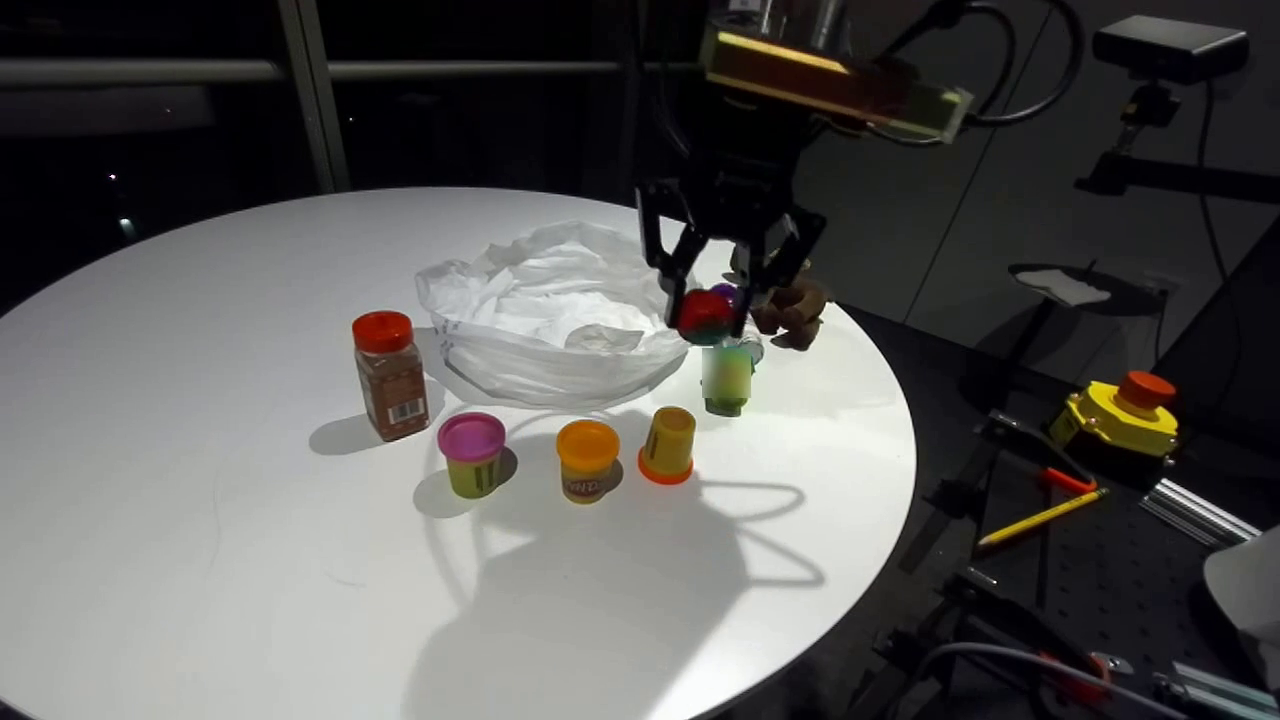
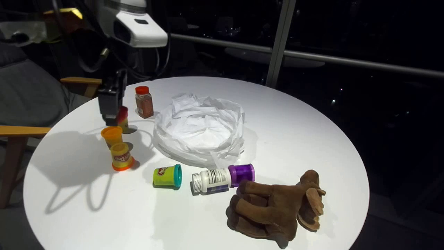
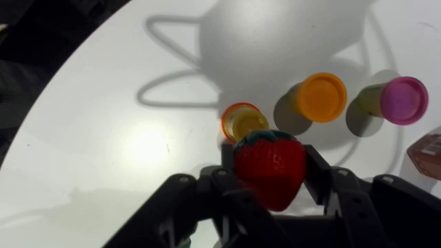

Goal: Remove the things from the plastic bag and put them on the table

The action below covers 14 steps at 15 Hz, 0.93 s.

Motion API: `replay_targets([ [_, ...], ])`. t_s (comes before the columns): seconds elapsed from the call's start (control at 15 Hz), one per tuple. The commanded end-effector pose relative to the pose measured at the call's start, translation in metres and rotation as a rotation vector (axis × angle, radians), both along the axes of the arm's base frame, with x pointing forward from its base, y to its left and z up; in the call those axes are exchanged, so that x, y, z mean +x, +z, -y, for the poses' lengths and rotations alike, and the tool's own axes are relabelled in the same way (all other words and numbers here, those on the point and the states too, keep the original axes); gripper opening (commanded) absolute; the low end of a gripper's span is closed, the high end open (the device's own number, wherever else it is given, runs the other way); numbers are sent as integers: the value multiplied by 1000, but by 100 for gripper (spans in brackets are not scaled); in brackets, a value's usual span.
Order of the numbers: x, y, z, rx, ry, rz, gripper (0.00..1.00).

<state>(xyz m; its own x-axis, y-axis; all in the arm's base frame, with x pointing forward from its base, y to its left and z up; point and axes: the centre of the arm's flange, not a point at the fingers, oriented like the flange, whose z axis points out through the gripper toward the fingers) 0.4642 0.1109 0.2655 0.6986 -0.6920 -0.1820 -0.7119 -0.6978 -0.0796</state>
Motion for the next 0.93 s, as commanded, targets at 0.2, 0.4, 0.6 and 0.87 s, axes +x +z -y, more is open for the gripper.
replay_targets([
  [0.2, -46, -42, 3, -142, 142, -25, 20],
  [0.4, -37, -69, 6, -133, 197, 1, 20],
  [0.6, -24, -89, 4, -138, 232, 65, 20],
  [0.87, -19, -114, 8, -174, 265, 77, 20],
])
